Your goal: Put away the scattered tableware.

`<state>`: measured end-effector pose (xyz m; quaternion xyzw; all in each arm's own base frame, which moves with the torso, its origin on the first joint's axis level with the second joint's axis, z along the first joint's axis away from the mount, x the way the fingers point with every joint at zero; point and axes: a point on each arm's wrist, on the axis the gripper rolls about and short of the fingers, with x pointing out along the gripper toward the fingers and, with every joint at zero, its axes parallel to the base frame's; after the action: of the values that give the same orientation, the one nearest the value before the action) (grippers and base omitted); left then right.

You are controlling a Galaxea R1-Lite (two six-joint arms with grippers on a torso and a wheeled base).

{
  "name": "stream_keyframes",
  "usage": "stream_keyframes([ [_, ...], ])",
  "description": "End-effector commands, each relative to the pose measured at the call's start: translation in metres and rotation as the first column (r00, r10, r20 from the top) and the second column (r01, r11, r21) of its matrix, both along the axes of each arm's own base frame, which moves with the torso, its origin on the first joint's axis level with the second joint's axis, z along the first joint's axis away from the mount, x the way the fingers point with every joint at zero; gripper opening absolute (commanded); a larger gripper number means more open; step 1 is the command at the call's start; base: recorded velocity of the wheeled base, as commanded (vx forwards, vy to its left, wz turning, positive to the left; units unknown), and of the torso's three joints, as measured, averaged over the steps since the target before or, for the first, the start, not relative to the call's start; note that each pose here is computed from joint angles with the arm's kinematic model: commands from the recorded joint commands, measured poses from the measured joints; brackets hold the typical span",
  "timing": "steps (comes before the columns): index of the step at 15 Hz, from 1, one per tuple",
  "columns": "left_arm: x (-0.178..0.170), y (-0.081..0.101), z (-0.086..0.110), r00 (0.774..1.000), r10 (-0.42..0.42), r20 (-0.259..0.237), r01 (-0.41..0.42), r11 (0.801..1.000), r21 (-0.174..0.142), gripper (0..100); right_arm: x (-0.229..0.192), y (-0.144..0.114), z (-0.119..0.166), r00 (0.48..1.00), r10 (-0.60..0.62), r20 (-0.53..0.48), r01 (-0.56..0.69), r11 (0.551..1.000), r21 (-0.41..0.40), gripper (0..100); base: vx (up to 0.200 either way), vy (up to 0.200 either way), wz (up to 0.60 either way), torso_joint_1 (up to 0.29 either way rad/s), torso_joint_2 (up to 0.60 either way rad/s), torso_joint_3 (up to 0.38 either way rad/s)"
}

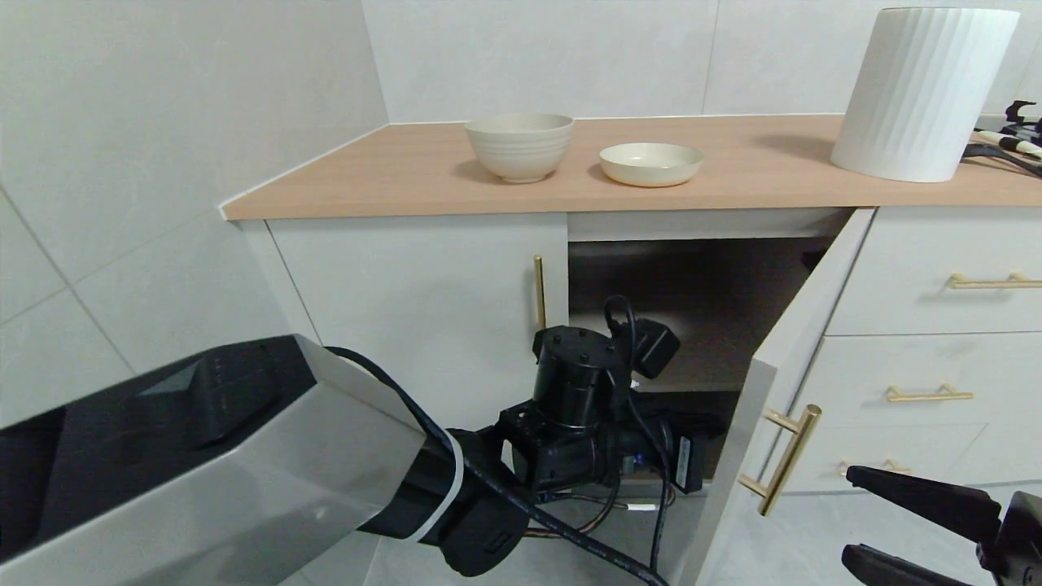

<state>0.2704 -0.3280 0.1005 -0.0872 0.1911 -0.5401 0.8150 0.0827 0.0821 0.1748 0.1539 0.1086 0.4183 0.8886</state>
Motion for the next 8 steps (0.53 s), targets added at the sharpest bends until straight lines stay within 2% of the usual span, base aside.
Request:
stream_keyframes([
  [1, 0.002, -0.003, -0.001, 1.0, 0.004, 0.002, -0.004, 1.0, -0.001, 0, -0.001, -0.001, 0.005, 1.0, 0.004, 0.019, -0.004, 1.0, 0.018, 100, 0.0, 0.0, 0.0, 0.0, 0.0, 0.0],
  [5, -0.015, -0.016, 0.002, 0.999, -0.03, 0.011, 0.03, 1.0, -0.006, 0, -0.003, -0.002, 0.023, 0.997, 0.009, 0.074, -0.014, 0.997, 0.07, 100, 0.0, 0.0, 0.0, 0.0, 0.0, 0.0],
  [8, -0.058, -0.048, 0.013, 0.99, -0.133, 0.039, 0.135, 0.99, -0.034, 0, -0.023, -0.018, 0.06, 0.984, 0.093, 0.155, -0.113, 0.985, 0.131, 100, 0.0, 0.0, 0.0, 0.0, 0.0, 0.0],
])
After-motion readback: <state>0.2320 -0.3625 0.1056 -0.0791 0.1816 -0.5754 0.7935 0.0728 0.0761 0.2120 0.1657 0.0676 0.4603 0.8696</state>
